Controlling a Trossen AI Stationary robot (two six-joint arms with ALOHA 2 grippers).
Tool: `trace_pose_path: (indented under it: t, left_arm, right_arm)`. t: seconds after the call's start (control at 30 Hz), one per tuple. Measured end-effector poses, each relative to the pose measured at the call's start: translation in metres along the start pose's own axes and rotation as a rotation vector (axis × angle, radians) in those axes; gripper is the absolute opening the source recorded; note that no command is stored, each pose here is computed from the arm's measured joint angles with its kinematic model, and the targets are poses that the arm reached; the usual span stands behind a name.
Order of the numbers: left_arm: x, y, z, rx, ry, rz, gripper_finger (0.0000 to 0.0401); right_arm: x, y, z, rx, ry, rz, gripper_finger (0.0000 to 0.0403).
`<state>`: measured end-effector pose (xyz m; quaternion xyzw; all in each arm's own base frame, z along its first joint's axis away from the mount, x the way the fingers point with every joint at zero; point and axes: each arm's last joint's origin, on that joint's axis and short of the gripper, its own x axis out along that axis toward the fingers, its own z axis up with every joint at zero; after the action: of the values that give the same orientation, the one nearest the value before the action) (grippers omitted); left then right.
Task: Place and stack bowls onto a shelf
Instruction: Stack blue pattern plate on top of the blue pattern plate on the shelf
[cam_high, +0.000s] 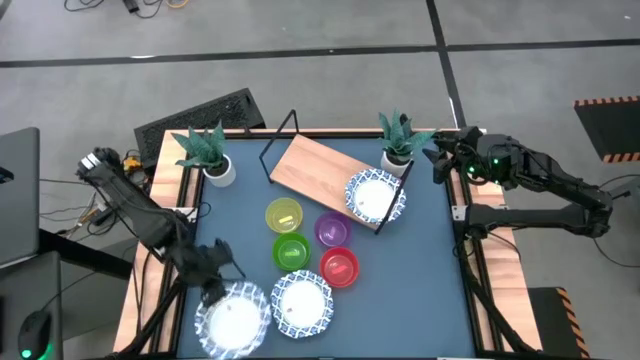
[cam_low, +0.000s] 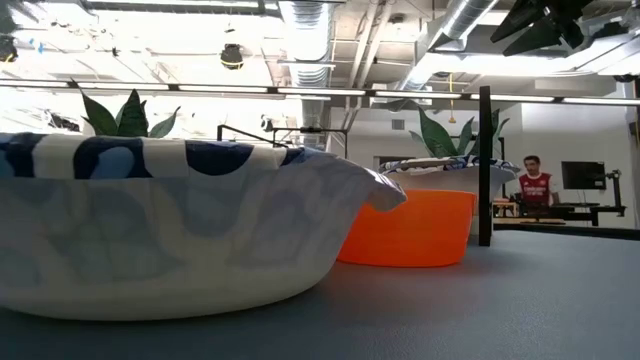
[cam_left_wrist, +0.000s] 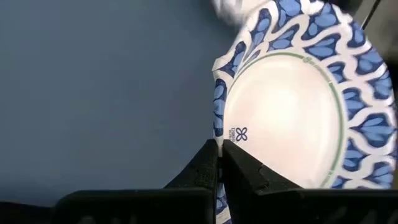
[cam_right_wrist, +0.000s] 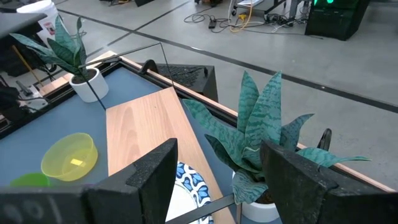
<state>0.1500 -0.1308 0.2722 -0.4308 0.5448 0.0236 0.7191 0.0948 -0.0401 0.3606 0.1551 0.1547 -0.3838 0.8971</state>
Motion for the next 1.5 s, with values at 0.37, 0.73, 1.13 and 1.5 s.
trace_pose_path:
  t: [0.37, 0.73, 1.13, 1.5]
  left_arm:
    - [-0.037, 0.021, 0.049, -0.534, -0.583, -0.050, 0.0000]
    - [-0.061, 0.030, 0.128, -0.532, -0.926, 0.053, 0.0000]
    - [-0.056, 0.015, 0.225, -0.313, -0.916, 0.277, 0.0000]
    - [-0.041, 0.000, 0.318, -0.202, -0.978, 0.379, 0.0000]
  right_arm:
    - [0.000, 0.000, 0.000, 0.000, 0.000, 0.000, 0.0256]
    - [0.000, 0.000, 0.000, 0.000, 0.000, 0.000, 0.0256]
    - [0.000, 0.000, 0.000, 0.000, 0.000, 0.000, 0.0256]
    - [0.000, 0.000, 0.000, -0.001, -0.001, -0.003, 0.0256]
